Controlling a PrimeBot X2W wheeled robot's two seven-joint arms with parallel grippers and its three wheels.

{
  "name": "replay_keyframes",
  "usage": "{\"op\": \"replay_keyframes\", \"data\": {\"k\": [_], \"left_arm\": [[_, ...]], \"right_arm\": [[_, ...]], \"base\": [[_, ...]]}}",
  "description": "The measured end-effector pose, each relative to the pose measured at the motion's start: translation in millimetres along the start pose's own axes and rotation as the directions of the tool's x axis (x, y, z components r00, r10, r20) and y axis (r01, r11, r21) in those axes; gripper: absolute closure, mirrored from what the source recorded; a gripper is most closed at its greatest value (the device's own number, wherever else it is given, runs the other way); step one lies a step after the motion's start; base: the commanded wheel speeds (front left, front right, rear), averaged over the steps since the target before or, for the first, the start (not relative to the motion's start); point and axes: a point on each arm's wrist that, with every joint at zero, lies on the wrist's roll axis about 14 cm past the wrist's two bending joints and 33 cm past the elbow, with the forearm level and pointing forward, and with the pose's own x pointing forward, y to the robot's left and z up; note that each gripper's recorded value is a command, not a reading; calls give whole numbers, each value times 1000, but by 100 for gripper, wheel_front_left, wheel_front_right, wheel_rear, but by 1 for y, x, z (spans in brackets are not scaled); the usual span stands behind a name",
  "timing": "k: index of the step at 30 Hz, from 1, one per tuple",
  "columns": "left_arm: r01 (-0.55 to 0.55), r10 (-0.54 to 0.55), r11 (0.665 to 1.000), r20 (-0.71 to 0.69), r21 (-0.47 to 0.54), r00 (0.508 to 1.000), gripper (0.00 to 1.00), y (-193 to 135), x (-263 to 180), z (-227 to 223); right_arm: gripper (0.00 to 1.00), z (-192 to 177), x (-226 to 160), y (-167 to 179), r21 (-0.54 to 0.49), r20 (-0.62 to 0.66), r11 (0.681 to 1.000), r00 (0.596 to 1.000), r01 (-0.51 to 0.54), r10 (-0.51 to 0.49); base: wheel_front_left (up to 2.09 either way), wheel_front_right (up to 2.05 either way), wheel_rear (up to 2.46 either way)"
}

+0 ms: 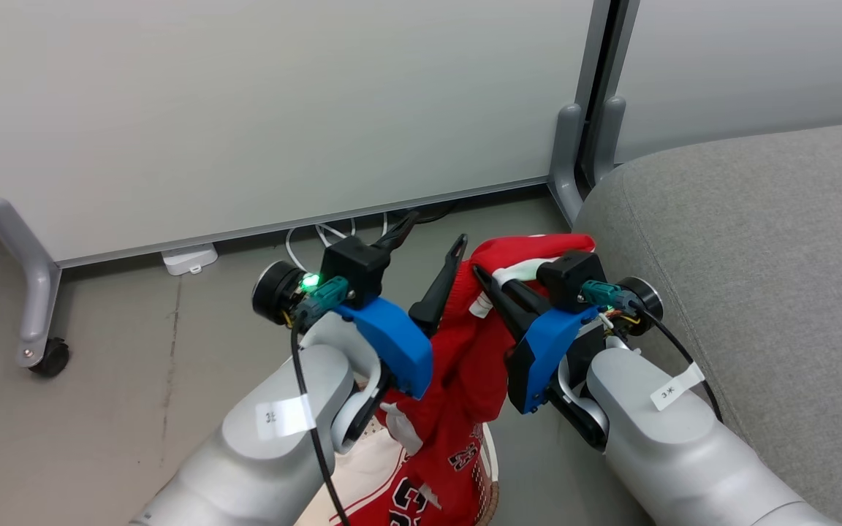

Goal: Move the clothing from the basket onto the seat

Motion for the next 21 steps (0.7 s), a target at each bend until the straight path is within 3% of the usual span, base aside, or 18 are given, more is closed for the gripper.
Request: {"op": "replay_keyframes", "data": {"k": [21], "left_arm": [[-235, 237, 970, 22, -59, 971, 0, 50, -89, -43]], "right_arm": [[100, 20, -6, -8, -25, 81, 999, 996, 31, -29]], "base": [[0, 0, 0]]}}
